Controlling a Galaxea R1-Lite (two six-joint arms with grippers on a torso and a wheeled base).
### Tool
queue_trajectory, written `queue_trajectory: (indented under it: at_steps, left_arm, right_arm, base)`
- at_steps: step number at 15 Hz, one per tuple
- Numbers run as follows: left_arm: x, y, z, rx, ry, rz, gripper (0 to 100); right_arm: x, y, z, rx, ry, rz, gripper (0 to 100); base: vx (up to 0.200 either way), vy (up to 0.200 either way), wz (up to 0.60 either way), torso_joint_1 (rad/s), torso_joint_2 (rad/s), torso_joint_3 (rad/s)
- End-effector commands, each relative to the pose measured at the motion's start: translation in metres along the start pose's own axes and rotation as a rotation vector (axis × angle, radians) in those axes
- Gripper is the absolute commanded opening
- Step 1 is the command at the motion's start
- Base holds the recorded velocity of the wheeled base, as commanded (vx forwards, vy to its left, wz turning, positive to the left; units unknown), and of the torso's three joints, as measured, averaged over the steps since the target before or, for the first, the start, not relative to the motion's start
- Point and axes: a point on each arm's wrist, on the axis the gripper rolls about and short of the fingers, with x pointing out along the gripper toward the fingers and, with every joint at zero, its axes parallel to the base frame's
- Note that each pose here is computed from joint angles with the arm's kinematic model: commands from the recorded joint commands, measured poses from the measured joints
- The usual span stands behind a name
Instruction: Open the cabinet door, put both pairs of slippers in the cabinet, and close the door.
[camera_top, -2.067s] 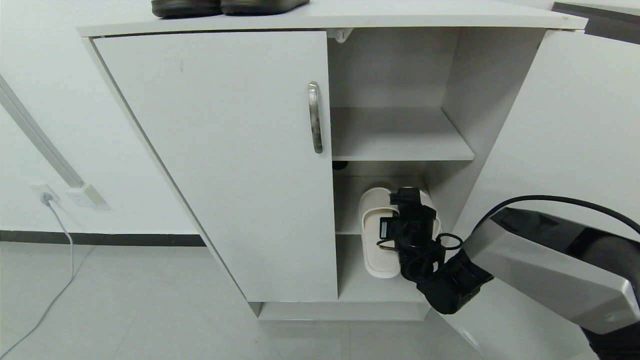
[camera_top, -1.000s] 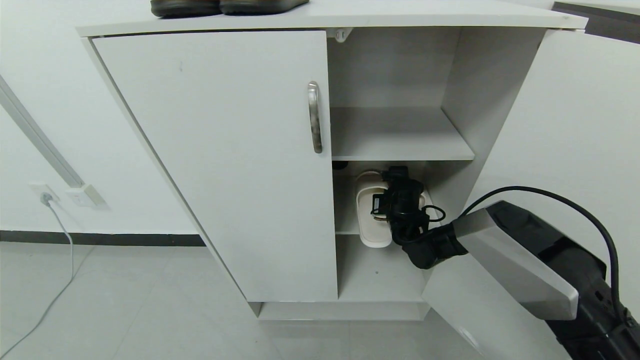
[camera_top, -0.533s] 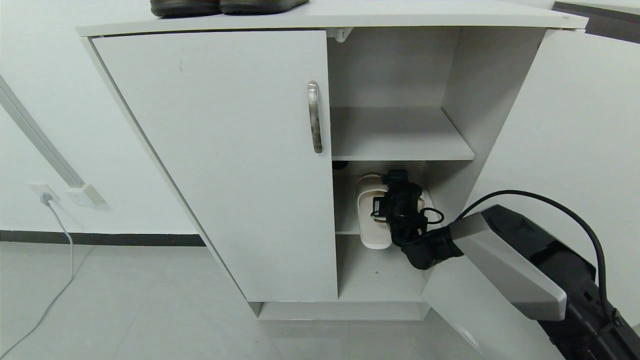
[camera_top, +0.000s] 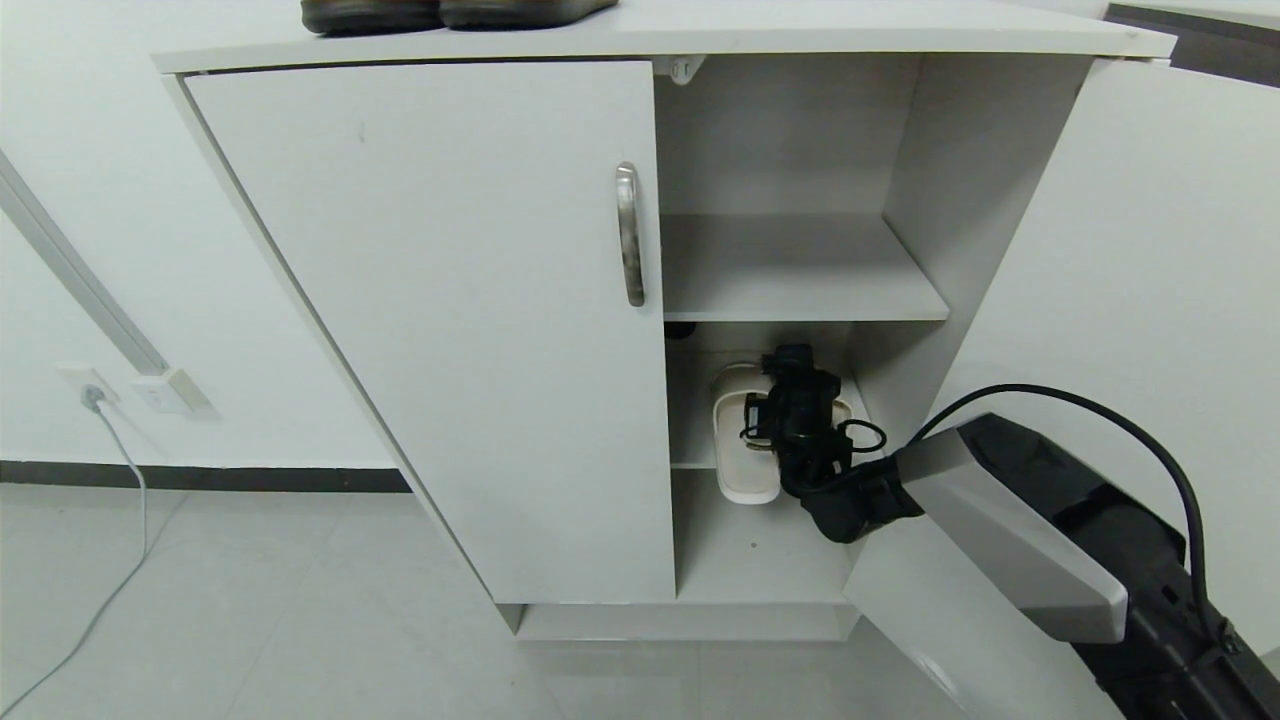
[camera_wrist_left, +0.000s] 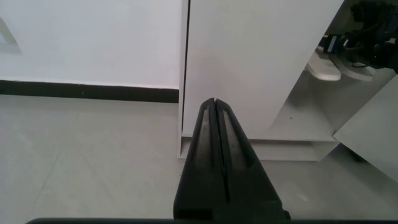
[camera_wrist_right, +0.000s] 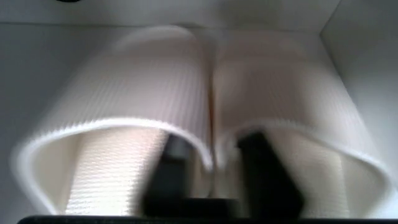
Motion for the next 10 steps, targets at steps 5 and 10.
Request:
queue_trajectory:
  at_steps: [5,10]
  left_arm:
    - [0.000,0.000,0.000,0.001,0.002,0.000,0]
    - [0.000,0.000,0.000,0.001,0.002,0.000,0]
  right_arm:
    - [-0.045,0.001,0.023,-0.015,0.020,0.044,100]
    - [-0.131,-0.009,0.039,-0.037,0.042,0.130,100]
  base:
    - [0.000,0.000,0.00,0.000,0.00,0.000]
    - [0.000,0.000,0.00,0.000,0.00,0.000]
